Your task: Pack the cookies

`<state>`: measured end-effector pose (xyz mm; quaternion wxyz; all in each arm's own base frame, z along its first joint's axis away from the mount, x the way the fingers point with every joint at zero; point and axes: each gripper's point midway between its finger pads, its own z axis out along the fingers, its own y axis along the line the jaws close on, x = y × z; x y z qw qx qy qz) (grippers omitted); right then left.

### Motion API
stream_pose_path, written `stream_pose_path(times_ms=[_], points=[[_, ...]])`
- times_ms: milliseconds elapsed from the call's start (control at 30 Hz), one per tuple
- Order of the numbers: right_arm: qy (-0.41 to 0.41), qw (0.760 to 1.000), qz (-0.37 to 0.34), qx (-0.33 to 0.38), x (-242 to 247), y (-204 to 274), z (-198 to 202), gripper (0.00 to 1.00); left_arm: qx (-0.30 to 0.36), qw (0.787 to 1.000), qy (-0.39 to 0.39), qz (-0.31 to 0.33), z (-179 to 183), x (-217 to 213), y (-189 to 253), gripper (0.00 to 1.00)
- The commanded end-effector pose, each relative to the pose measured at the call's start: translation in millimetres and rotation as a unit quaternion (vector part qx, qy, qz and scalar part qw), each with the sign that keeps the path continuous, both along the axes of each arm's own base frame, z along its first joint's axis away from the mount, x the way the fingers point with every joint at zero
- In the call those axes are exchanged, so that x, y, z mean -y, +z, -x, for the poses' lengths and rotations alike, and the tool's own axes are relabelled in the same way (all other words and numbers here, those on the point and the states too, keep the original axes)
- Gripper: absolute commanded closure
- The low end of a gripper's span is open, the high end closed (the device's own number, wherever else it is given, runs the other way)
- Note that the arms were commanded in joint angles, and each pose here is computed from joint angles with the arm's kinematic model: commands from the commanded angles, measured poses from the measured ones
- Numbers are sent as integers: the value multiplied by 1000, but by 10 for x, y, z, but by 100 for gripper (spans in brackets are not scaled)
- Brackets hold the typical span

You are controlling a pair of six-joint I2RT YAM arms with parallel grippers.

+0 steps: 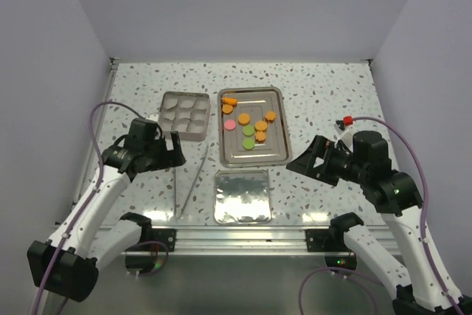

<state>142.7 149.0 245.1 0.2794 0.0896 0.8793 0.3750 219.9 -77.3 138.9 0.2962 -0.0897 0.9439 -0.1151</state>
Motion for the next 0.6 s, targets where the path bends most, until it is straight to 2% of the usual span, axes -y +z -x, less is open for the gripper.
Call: stream_pose_path(times_ms=[0, 233, 567], points=[[6, 1000, 13, -8, 23, -58, 24, 4, -49, 999, 6, -15, 184, 97, -253, 0], [5, 1000, 16, -7, 26, -39, 11, 4, -129, 988, 22, -84, 353, 143, -615, 0], [-6, 1000, 21, -3, 69, -8, 22, 4, -136, 987, 18, -88, 310, 319, -819, 0]])
